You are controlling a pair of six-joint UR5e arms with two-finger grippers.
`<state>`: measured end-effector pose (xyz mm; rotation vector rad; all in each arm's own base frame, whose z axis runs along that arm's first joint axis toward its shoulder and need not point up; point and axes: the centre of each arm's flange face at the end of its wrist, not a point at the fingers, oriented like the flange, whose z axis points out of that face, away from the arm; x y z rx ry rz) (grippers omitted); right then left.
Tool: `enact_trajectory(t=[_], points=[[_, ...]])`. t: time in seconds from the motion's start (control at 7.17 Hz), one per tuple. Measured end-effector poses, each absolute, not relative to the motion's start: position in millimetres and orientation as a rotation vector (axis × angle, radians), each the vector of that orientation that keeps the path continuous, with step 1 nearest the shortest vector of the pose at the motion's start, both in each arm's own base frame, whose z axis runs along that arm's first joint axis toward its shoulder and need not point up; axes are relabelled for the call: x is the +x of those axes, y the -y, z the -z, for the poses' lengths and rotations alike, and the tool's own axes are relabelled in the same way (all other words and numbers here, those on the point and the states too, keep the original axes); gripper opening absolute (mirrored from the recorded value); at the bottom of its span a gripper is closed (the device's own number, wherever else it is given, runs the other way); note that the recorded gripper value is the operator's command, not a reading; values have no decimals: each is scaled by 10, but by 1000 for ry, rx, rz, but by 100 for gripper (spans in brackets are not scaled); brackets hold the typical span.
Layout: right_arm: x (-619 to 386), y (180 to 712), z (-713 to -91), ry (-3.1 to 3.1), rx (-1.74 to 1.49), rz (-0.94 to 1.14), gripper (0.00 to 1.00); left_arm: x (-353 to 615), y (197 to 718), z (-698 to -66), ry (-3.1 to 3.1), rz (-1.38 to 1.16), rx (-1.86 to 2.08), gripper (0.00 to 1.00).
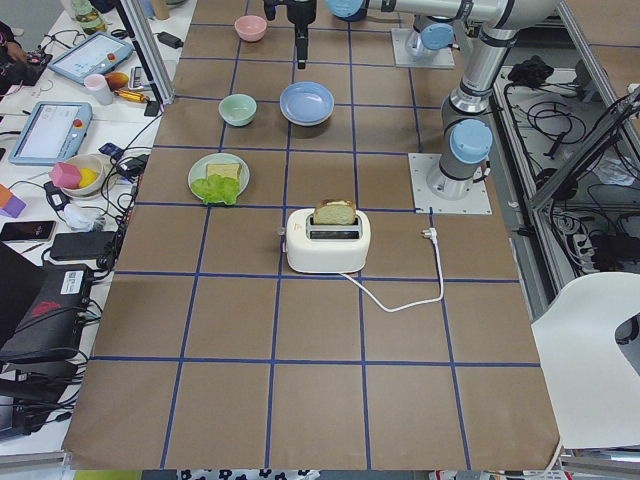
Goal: Stack three plates with pink and blue
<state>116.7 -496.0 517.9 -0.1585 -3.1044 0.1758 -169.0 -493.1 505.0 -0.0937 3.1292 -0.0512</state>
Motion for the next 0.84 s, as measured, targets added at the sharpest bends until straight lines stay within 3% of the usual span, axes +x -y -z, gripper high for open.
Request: enact_trajectory(t=[0.84], points=[[1286,4916,-5262,3141,-172,-262,100,-1580,4930,-5054,-3129,42,-40,100]])
